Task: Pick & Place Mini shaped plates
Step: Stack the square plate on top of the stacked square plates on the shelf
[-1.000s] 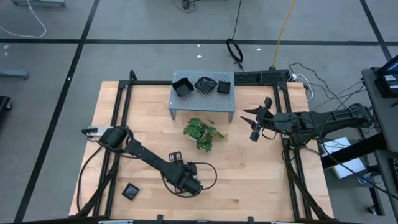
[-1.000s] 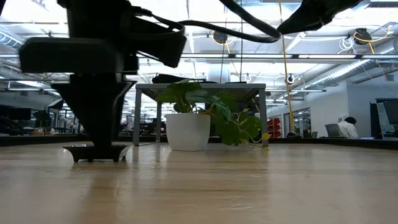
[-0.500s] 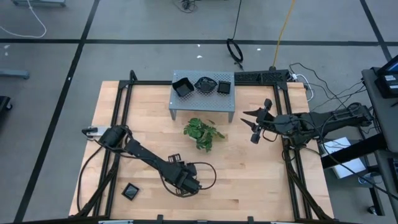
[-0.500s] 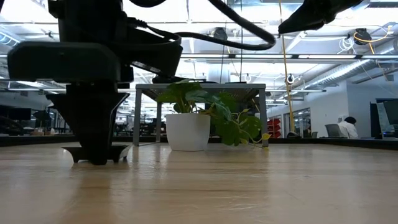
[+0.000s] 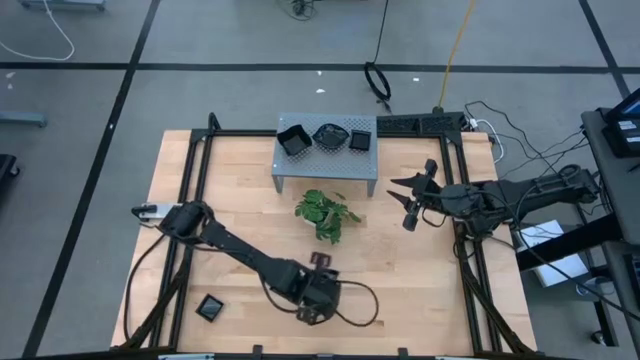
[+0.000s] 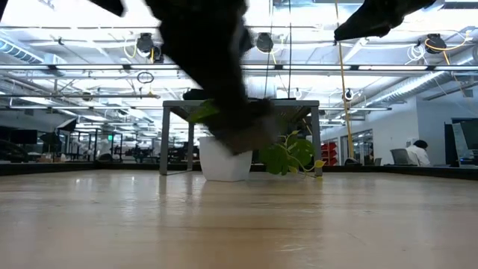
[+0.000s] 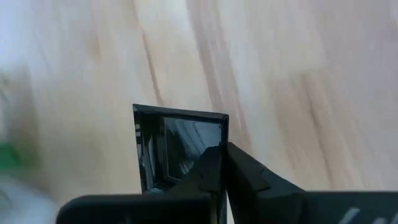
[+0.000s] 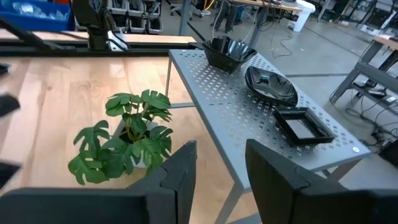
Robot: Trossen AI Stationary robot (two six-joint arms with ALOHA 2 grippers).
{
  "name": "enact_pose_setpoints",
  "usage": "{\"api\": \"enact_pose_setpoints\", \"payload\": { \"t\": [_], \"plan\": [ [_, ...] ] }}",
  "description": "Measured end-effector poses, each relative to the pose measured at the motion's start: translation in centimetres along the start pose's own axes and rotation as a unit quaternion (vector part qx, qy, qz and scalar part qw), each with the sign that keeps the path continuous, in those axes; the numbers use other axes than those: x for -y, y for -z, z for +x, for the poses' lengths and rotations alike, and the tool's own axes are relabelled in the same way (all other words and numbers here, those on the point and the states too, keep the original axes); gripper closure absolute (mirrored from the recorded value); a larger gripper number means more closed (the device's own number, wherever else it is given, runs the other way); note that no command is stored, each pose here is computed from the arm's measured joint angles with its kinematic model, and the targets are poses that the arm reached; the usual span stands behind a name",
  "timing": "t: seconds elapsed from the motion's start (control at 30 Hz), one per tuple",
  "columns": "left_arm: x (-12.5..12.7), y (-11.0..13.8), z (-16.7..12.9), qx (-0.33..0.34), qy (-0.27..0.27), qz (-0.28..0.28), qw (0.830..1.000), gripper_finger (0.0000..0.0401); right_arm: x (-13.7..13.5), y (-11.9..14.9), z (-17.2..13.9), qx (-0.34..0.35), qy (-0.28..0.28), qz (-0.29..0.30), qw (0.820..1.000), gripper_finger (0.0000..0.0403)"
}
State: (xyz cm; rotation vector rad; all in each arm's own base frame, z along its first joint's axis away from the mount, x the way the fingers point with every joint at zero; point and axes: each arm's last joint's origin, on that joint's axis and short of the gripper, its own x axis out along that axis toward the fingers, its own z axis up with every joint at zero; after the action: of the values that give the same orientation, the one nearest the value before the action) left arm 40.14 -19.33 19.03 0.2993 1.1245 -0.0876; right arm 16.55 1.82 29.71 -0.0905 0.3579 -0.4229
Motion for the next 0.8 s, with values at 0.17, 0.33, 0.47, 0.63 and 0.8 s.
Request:
{"api": "enact_pose_setpoints", "payload": {
  "t": [0.17,0.33,0.47,0.63,0.8],
  "plan": [
    [-3.0,-1.9,1.2,0.072,-0.037,0.048,0.996,0.0394,0.0,0.0,0.0,0.0,-0.002,0.034,0.999,0.0277],
    [-7.4,-2.2,4.7,0.078,-0.07,0.004,0.995,0.0388,-0.6,0.0,-0.4,0.004,-0.022,0.041,0.999,0.0277],
    [-9.4,-2.1,6.3,0.074,-0.081,-0.019,0.994,0.0389,-1.4,0.1,-0.9,0.005,-0.051,0.043,0.998,0.0277],
    [-10.5,-1.9,6.6,0.068,-0.078,-0.029,0.994,0.039,-2.2,0.2,-1.5,0.006,-0.076,0.047,0.996,0.0277],
    [-11.0,-1.8,6.6,0.068,-0.079,-0.051,0.993,0.0353,-2.5,0.2,-1.8,0.008,-0.089,0.043,0.995,0.0277]
  ]
}}
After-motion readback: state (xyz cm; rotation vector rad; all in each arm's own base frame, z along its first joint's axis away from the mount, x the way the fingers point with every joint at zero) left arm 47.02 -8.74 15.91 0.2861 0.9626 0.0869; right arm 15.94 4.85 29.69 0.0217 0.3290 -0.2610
